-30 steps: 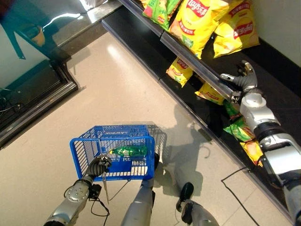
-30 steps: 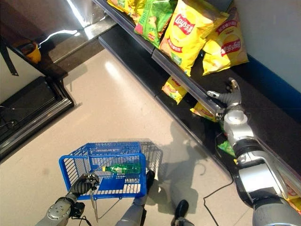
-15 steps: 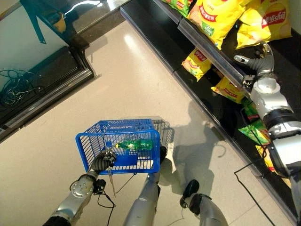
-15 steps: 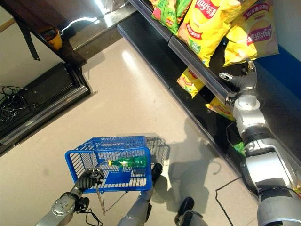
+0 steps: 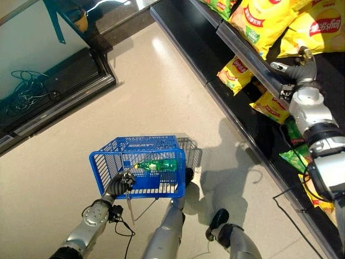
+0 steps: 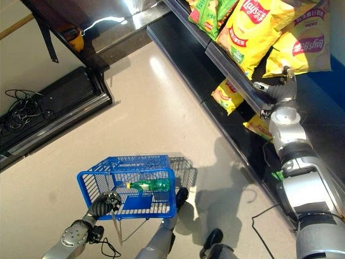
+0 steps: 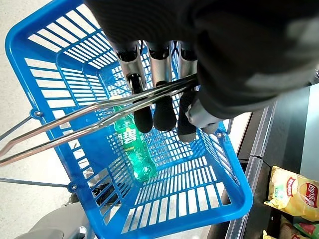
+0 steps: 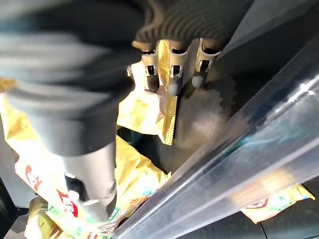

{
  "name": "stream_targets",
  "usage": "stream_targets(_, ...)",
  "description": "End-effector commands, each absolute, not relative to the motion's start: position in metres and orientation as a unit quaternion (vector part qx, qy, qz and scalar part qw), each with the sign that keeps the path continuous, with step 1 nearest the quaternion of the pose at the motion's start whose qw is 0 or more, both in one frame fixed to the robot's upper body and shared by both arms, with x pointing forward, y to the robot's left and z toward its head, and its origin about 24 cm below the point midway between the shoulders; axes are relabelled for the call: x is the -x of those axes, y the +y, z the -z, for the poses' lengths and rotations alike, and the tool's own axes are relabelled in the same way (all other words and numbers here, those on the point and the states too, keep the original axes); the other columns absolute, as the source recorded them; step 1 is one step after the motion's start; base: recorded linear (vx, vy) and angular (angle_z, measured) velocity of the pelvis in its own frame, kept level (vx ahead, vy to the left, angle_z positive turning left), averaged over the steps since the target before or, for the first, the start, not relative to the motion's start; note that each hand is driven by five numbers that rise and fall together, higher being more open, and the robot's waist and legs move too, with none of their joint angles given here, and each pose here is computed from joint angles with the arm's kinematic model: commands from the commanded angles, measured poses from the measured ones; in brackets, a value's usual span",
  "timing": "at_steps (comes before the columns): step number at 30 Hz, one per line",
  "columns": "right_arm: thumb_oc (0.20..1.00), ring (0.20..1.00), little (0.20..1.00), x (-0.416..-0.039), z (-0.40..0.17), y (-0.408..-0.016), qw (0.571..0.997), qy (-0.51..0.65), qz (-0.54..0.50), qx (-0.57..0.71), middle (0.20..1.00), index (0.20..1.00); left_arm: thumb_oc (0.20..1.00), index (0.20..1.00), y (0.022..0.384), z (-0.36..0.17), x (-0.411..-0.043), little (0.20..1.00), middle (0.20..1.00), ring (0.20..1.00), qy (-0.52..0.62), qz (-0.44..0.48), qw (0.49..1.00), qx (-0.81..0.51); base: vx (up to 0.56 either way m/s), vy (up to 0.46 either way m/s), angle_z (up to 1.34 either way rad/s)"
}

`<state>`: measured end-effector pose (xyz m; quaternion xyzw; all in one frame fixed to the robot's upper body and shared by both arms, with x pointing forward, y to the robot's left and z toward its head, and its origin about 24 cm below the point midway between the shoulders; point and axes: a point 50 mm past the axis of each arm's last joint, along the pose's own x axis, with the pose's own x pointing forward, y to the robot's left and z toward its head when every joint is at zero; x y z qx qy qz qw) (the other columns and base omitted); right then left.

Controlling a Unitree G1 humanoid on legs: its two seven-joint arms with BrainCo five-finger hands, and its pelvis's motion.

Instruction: Pick up the snacks into the basket

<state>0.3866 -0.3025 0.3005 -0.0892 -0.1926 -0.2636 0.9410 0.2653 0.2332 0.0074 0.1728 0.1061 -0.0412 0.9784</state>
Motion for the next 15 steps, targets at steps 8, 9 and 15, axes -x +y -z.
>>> stream_targets(8, 1.0, 1.0, 1.0, -0.379, -0.291, -0.313, 0.939, -0.206, 0.265, 0.082, 1.0, 1.0, 0.2, 0.2, 0.243, -0.016, -0.258, 0.2, 0.2, 0.2, 0.077, 0.04, 0.975, -0.204, 0.03, 0.119, 0.0)
stream_targets(9, 1.0, 1.0, 1.0, -0.381, -0.288, -0.312, 0.94, -0.201, 0.261, 0.083, 1.0, 1.0, 0.2, 0.2, 0.244, -0.015, -0.257, 0.2, 0.2, 0.2, 0.08, 0.04, 0.975, -0.205, 0.12, 0.218, -0.32)
stream_targets(15, 1.0, 1.0, 1.0, -0.385, -0.275, -0.3, 0.95, -0.192, 0.232, 0.083, 1.0, 1.0, 0.2, 0.2, 0.251, -0.022, -0.26, 0.2, 0.2, 0.2, 0.073, 0.037, 0.97, -0.228, 0.15, 0.256, -0.16)
